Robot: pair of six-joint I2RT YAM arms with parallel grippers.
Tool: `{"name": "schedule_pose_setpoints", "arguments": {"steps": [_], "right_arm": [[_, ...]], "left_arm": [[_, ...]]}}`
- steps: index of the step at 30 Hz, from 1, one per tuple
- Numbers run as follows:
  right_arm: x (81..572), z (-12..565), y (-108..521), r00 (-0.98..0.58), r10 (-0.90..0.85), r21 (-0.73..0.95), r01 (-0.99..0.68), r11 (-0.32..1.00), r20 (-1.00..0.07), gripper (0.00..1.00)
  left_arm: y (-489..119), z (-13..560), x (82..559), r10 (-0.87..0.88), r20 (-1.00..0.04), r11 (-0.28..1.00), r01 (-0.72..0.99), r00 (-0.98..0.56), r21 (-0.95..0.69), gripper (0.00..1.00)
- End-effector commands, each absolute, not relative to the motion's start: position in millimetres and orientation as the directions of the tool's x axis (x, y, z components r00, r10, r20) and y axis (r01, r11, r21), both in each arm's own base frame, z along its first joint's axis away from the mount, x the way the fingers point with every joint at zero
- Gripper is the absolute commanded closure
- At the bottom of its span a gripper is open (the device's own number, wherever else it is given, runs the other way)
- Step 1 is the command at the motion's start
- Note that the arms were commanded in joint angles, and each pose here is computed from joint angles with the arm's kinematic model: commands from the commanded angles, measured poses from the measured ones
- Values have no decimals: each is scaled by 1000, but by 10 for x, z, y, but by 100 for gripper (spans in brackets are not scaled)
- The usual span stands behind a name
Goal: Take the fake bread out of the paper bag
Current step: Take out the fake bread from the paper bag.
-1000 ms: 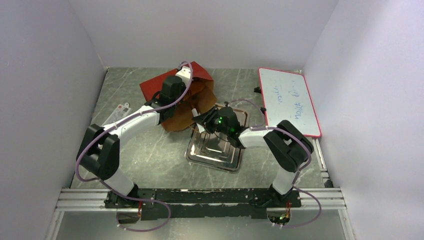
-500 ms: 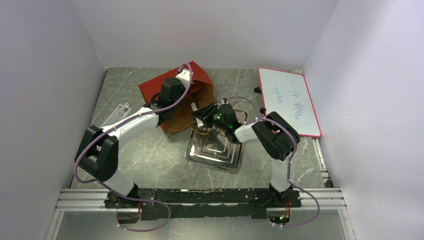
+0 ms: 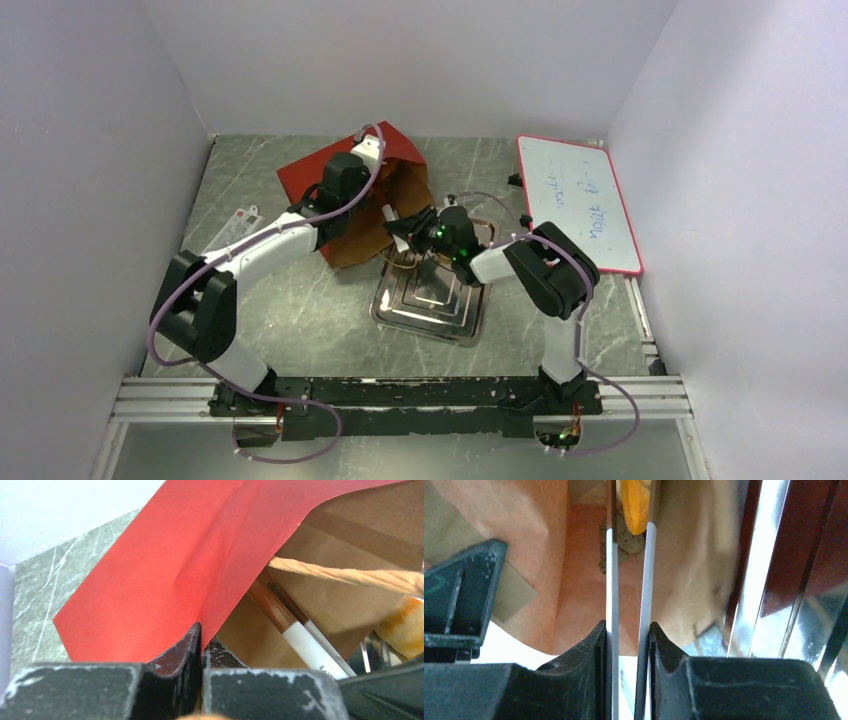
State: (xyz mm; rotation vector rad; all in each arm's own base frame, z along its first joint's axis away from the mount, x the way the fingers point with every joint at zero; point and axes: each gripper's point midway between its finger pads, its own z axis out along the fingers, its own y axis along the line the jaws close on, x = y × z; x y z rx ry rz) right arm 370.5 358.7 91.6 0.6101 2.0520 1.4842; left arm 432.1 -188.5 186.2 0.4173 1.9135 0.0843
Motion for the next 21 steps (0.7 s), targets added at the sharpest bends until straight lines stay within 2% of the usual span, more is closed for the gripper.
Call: {"name": "schedule_pose_setpoints", "arguments": {"steps": [1, 8, 21], "right_arm": [[3715, 1279, 3511, -729, 653, 966, -42, 257, -205, 100], [3519, 1460, 3395, -727, 653, 966, -57, 253, -214, 100], [2937, 1855, 3166, -740, 595, 933, -125, 336, -313, 100]], "left_arm": [[-1865, 1953, 4414, 303, -895, 949, 189, -327, 252, 93], [-1772, 1983, 4580, 304, -886, 953, 118, -350, 280, 93], [-1643, 1721, 4896, 318, -869, 948, 100, -378, 303, 93]]}}
